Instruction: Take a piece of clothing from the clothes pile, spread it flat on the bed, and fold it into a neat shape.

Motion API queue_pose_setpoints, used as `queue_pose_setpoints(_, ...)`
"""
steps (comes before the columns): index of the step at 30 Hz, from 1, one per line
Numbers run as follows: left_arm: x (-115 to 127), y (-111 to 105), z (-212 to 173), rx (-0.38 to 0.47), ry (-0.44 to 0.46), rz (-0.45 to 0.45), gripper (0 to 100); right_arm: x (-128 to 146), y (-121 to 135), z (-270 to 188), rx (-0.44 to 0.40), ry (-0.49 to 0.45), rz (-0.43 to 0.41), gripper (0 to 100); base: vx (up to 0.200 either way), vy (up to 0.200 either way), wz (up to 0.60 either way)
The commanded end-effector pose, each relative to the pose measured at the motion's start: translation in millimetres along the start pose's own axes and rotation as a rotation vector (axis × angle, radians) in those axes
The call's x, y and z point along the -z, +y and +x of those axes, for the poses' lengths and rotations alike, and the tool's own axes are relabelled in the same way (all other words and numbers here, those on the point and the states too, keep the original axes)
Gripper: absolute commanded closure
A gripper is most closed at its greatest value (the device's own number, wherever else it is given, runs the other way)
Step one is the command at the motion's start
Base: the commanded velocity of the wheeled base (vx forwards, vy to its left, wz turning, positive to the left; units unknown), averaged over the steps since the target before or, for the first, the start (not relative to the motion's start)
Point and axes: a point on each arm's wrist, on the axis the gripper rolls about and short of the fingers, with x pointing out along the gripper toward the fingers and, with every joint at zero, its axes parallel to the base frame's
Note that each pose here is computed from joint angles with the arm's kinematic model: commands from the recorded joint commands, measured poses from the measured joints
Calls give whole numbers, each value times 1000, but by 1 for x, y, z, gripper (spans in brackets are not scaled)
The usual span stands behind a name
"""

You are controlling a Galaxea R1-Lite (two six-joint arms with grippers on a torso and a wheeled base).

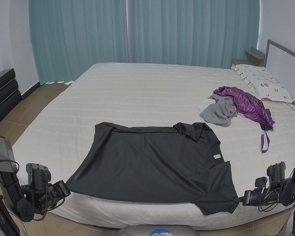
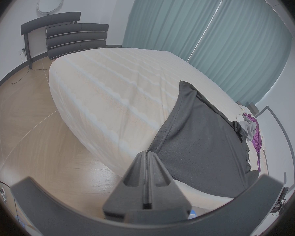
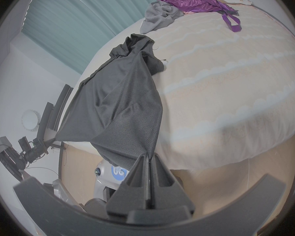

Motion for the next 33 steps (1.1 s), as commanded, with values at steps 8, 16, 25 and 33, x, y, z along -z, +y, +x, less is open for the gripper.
queue_pose_setpoints(8,4,4,-4,-21,27,23,100,9,4,-18,15,40,-70,100,0,0,0)
queue_pose_setpoints(16,7,5,-4,-36,52,32,100,12,2,-15,25,71,-62,100,0,0,0)
queue_pose_setpoints(25,11,1,-5,-15,69,42,0,11,3,-13,13,69,-79,0,0,0,0)
queue_pose_setpoints(33,8,-1,-7,4,50,37,0,-10,11,-14,-24,-61,-79,0,0,0,0)
